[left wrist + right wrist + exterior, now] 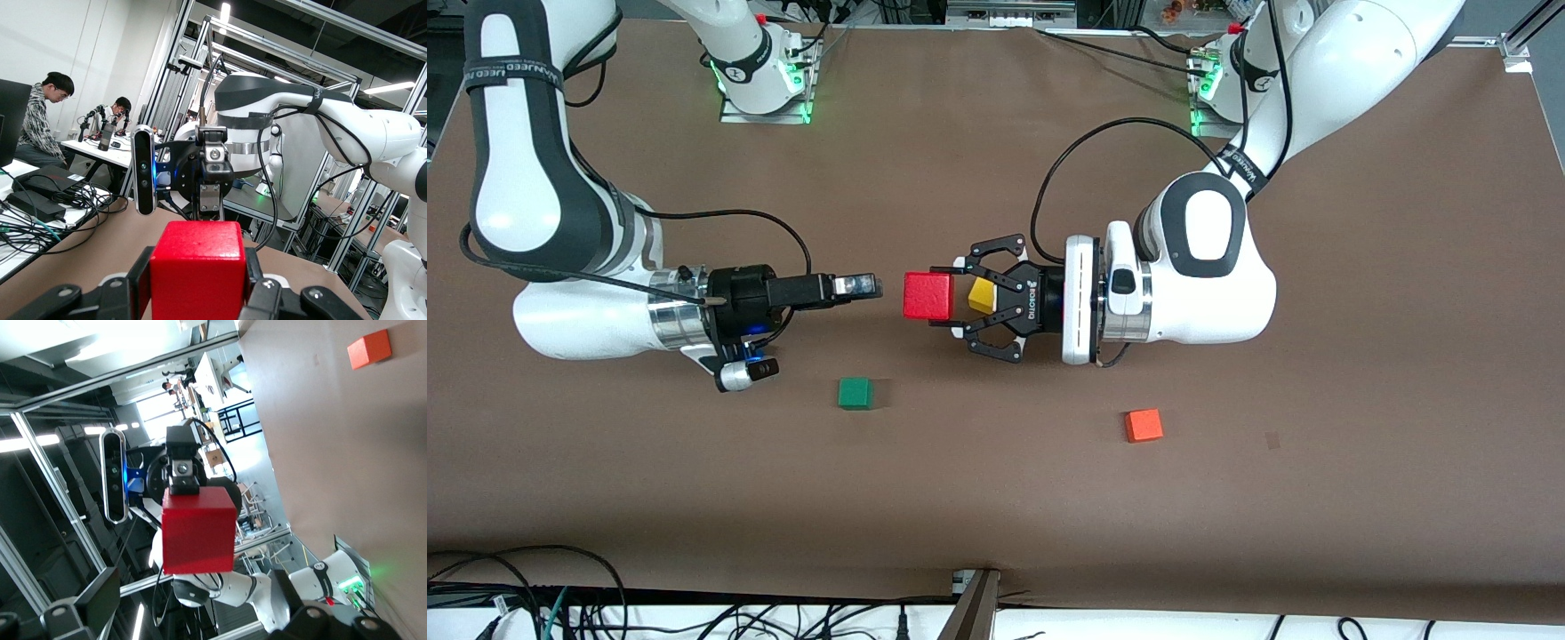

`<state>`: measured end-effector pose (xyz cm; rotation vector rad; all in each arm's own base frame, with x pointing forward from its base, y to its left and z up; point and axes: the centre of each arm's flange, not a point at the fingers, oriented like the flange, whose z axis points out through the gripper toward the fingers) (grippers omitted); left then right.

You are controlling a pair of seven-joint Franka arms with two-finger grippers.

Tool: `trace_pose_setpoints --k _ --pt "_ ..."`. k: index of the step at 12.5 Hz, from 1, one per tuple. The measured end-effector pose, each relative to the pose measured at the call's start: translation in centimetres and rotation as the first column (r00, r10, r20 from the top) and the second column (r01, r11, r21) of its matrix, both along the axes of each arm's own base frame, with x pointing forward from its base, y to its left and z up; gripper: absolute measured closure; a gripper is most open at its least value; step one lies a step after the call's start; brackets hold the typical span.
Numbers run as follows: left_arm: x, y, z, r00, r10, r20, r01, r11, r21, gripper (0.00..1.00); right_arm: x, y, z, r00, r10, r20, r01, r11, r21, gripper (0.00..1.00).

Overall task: Pass red block to right arm, stack on blue
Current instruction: 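Close the right gripper on the red cube, then open the left gripper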

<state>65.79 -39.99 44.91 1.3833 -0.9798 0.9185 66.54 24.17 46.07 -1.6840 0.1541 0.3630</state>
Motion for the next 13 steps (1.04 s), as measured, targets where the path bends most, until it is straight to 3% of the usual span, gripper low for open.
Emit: trace_pose_setpoints --k 3,10,13 --pt "0.1 0.0 0.0 1.0 0.001 0.0 -0.001 1.0 -0.001 0.44 0.2 1.7 0.0 0.997 -0.07 -0.026 0.069 0.997 -0.024 0.0" --pt "0.2 0.1 -0.1 1.0 0.003 -0.001 -0.003 1.0 -0.001 0.44 -0.4 5.6 -0.1 0.99 -0.138 -0.03 0.136 0.989 -0.05 0.04" --pt "0.4 0.4 0.3 1.0 0.009 -0.001 -0.009 1.0 -0.008 0.44 -0.3 5.5 -0.1 0.987 -0.149 -0.061 0.145 0.988 -0.056 0.4"
